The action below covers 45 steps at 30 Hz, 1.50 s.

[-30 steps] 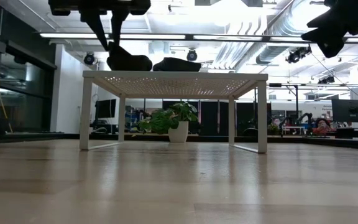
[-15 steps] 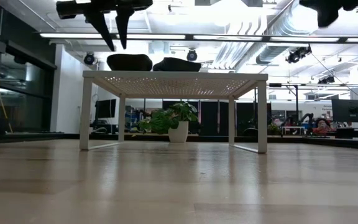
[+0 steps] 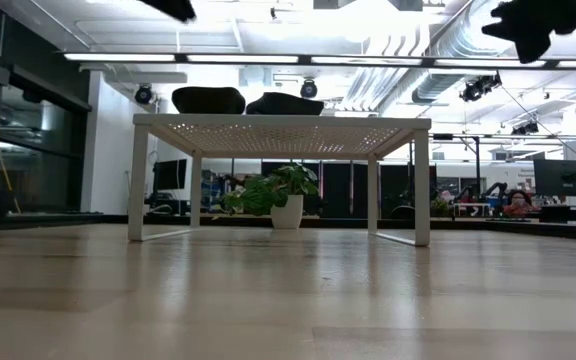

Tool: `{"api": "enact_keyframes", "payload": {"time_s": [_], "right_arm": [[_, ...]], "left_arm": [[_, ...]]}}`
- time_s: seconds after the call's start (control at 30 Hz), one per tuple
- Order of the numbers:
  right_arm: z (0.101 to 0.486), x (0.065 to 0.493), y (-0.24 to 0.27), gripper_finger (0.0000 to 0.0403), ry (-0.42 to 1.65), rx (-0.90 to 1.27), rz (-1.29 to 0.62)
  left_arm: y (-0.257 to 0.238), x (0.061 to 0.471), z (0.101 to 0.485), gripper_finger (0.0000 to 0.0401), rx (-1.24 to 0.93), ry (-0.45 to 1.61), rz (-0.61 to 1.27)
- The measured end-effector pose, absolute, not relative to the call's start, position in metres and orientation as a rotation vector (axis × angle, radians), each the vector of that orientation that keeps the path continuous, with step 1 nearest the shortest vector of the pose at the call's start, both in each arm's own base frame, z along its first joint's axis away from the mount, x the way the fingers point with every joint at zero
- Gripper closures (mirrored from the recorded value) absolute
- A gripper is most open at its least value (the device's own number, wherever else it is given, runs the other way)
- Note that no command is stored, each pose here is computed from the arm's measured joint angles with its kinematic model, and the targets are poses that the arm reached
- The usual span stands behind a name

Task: Pick & Place Mini shaped plates
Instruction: Return to Home Position

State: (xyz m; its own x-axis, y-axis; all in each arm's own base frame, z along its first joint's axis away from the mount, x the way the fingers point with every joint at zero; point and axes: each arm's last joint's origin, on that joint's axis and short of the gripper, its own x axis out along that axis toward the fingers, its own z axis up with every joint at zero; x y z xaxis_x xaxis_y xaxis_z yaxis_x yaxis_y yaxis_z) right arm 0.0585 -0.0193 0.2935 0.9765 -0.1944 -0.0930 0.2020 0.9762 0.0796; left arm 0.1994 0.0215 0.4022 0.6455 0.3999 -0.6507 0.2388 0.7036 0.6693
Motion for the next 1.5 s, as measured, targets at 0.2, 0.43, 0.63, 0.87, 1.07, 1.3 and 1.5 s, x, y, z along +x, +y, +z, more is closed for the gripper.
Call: {"api": "enact_keyframes", "payload": {"time_s": [0.2,0.43,0.63,0.87,1.07,1.3,1.5], "right_arm": [[0.257,0.060,-0.020,0.0254,0.017,0.141,-0.200],[0.230,0.076,-0.026,0.0254,-0.171,0.176,-0.150],[0.197,0.089,-0.029,0.0254,-0.322,0.157,-0.151],[0.191,0.093,-0.023,0.0254,-0.263,0.131,-0.142],[0.188,0.094,-0.022,0.0254,-0.233,0.083,-0.206],[0.185,0.094,-0.022,0.0254,-0.206,0.086,-0.210],[0.180,0.094,-0.021,0.0254,-0.156,0.120,-0.186]], "left_arm": [[0.017,0.134,0.375,0.0347,0.815,0.495,0.142],[0.011,0.108,0.296,0.0355,0.726,0.200,0.112],[0.009,0.104,0.247,0.0355,0.708,0.035,0.115],[0.008,0.095,0.225,0.0355,0.708,-0.065,0.148],[0.010,0.089,0.205,0.0356,0.711,-0.147,0.241],[0.009,0.090,0.205,0.0356,0.688,-0.170,0.220],[0.010,0.092,0.195,0.0356,0.678,-0.156,0.234]]}}
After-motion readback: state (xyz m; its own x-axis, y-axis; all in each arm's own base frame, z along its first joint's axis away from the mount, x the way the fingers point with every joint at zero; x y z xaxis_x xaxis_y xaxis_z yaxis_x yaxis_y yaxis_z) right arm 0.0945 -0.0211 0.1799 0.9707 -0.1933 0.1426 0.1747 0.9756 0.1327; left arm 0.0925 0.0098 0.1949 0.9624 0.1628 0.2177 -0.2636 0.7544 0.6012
